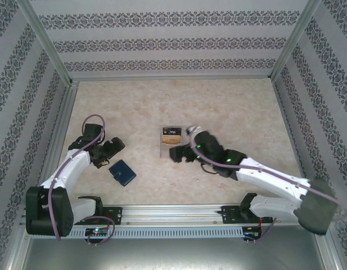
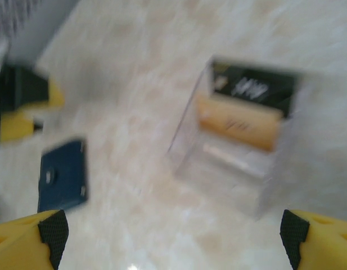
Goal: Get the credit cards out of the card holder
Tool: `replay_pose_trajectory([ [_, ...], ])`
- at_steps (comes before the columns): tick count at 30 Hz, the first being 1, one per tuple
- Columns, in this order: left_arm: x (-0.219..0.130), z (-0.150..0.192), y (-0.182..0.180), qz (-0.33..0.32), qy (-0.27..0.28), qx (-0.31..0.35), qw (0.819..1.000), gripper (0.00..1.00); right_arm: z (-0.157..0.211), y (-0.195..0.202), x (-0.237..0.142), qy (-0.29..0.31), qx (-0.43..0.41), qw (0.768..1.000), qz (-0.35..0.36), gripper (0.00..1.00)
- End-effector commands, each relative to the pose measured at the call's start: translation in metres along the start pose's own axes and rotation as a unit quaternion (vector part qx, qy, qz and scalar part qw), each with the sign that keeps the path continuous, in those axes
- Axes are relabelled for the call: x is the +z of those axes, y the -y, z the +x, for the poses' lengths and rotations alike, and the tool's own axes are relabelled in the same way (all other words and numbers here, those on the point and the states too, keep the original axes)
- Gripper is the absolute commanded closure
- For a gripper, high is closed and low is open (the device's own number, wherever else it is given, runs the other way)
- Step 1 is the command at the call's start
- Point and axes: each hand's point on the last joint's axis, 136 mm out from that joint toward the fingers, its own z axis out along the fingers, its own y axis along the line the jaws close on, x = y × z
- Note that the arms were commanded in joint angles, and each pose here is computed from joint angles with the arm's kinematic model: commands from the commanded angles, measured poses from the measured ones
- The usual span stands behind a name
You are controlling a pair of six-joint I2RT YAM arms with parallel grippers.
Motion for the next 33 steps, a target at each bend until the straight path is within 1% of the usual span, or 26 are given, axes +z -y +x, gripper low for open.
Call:
replay_pose_trajectory([
  [1,0.012,0.005,0.014,0.031,-0.019,0.012,0.999,0.03,0.012,-0.02,0.013,-0.025,-0.054,0.998,0.012,0.02],
  [4,0.019,0.017,0.009,0.019,-0.041,0.013,0.999,0.04,0.017,-0.028,0.021,-0.035,-0.062,0.997,0.014,0.02],
  [8,0.021,0.041,0.0,0.003,-0.059,0.008,0.998,0.04,0.016,-0.025,0.018,-0.031,-0.069,0.997,0.022,0.02],
  [14,0.017,0.081,-0.011,-0.006,-0.07,-0.007,0.997,0.04,0.011,-0.016,0.011,-0.02,-0.086,0.995,0.04,0.02],
  [17,0.014,0.098,-0.013,0.0,-0.071,-0.011,0.997,0.05,0.01,-0.012,0.01,-0.017,-0.083,0.995,0.043,0.02],
  [21,0.012,0.113,0.0,0.033,-0.062,-0.008,0.998,0.05,0.014,-0.011,0.012,-0.025,-0.08,0.996,0.04,0.02],
  [24,0.014,0.122,0.02,0.061,-0.057,0.004,0.997,0.05,0.018,-0.01,0.013,-0.032,-0.074,0.996,0.042,0.02],
  [27,0.016,0.132,0.04,0.072,-0.056,0.031,0.995,0.05,0.022,-0.007,0.012,-0.036,-0.068,0.996,0.045,0.02],
  [29,0.016,0.139,0.053,0.069,-0.056,0.056,0.994,0.04,0.025,-0.006,0.012,-0.039,-0.064,0.996,0.046,0.02],
  [30,0.015,0.141,0.055,0.058,-0.056,0.068,0.994,0.04,0.027,-0.004,0.011,-0.041,-0.059,0.996,0.048,0.02],
  [32,0.011,0.139,0.052,0.025,-0.049,0.079,0.995,0.02,0.034,-0.001,0.011,-0.055,-0.05,0.996,0.056,0.02],
  [33,0.008,0.138,0.051,0.02,-0.046,0.082,0.995,0.01,0.038,0.001,0.011,-0.062,-0.045,0.995,0.061,0.02],
])
